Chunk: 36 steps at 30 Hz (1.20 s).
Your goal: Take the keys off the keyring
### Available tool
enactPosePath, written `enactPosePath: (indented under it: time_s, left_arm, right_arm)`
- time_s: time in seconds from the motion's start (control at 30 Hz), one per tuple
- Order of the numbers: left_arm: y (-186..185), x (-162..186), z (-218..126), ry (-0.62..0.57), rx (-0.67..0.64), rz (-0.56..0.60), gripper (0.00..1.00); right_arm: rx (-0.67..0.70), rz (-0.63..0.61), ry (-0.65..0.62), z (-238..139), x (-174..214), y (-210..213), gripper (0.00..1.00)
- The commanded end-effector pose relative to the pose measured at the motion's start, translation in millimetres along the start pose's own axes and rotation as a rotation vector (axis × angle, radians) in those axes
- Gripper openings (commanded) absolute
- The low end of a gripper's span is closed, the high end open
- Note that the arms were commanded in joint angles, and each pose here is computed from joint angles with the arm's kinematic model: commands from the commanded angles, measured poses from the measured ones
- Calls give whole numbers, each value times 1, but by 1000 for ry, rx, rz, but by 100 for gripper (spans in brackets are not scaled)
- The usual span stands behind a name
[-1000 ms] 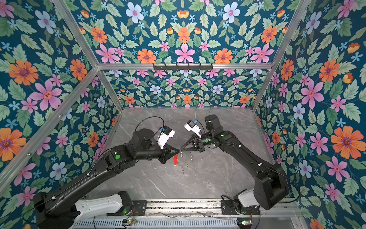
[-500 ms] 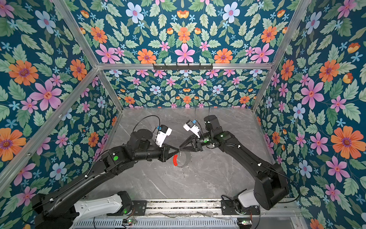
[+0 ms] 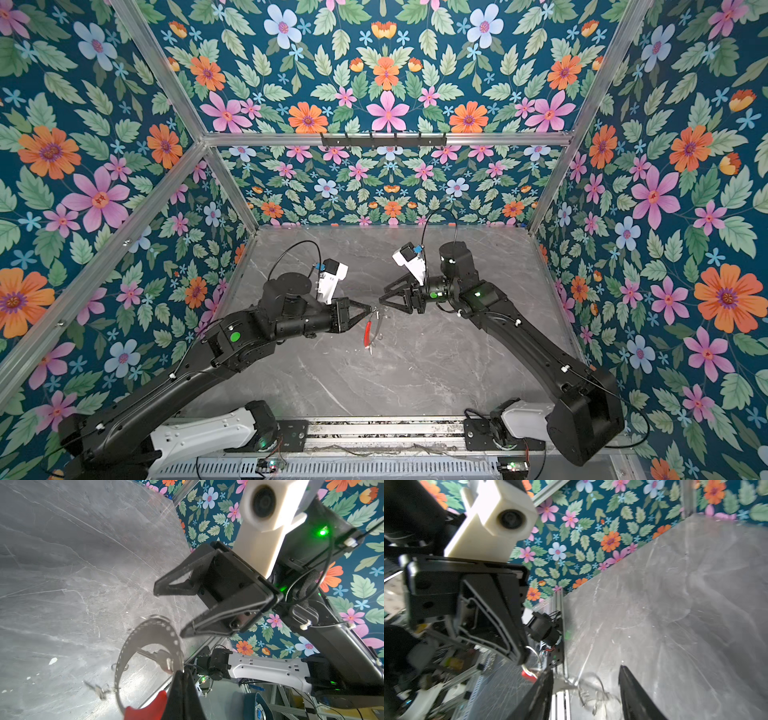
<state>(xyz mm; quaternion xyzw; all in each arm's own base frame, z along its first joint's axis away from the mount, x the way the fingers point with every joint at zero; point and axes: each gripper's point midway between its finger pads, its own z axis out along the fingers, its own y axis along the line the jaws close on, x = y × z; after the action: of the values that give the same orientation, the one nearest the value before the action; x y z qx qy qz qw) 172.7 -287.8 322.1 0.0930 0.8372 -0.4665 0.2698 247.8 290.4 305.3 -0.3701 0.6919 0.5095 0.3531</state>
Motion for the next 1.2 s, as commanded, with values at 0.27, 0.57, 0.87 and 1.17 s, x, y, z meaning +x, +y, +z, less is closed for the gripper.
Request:
enactPosePath:
  time_s: [0.27,0.57,0.87,1.17]
  left_arm:
    - [9,-19,-2,-94,22,-168,0]
    - [35,-23,-5,-121,60,-332,0]
    - [42,-25,-5,-123,75,-429,0]
    - [47,-27,-7,-117,79,-485,0]
  right_arm:
    - [227,-225,-201,-29,-12,-7,57]
    - [241,-411,-226,-23,-3,23,54]
    - [351,-618,-115,7,7,33,45]
    - [440,-794,-42,33,10,37,38]
